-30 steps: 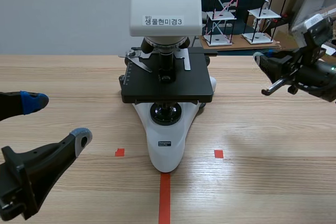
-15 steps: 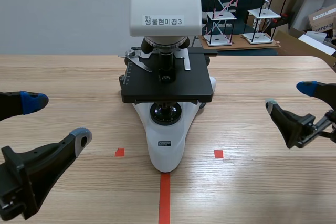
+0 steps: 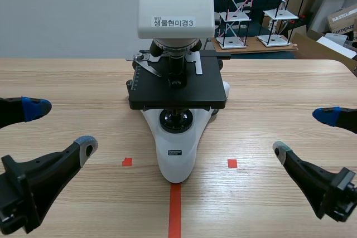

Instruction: Return to the home posture

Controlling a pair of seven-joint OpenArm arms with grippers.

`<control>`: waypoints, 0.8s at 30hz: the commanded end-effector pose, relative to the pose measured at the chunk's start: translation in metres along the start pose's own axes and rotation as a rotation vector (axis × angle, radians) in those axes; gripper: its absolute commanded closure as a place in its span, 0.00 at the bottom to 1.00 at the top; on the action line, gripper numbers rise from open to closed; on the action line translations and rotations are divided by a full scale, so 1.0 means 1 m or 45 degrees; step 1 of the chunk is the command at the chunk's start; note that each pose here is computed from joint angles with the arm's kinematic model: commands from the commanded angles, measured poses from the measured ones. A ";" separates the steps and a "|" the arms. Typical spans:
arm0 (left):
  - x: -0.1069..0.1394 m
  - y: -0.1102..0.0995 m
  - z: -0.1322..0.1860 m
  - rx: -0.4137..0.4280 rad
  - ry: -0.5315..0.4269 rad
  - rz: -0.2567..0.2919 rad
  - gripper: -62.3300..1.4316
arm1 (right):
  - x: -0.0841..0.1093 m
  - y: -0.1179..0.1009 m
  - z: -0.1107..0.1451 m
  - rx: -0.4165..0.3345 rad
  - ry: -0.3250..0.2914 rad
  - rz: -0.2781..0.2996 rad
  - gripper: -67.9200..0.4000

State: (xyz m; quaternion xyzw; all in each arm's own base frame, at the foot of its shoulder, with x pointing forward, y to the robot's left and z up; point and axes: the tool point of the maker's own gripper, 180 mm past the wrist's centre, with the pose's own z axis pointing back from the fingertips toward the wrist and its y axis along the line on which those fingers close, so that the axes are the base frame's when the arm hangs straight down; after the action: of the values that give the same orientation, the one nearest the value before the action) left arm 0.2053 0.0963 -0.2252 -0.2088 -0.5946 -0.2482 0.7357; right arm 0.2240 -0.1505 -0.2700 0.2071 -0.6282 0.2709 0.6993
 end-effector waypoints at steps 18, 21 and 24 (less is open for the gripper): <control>0.003 0.000 0.001 0.007 -0.018 0.015 0.07 | 0.038 0.023 0.032 -0.044 -0.063 0.010 0.08; 0.003 0.000 0.001 0.007 -0.018 0.015 0.07 | 0.038 0.023 0.032 -0.044 -0.064 0.011 0.08; 0.003 0.000 0.001 0.007 -0.018 0.015 0.07 | 0.038 0.023 0.032 -0.044 -0.064 0.011 0.08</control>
State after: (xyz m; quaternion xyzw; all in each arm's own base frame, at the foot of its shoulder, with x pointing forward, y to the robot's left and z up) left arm 0.2053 0.0963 -0.2253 -0.2087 -0.5946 -0.2483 0.7357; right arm 0.1848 -0.1501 -0.2387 0.1950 -0.6378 0.2600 0.6983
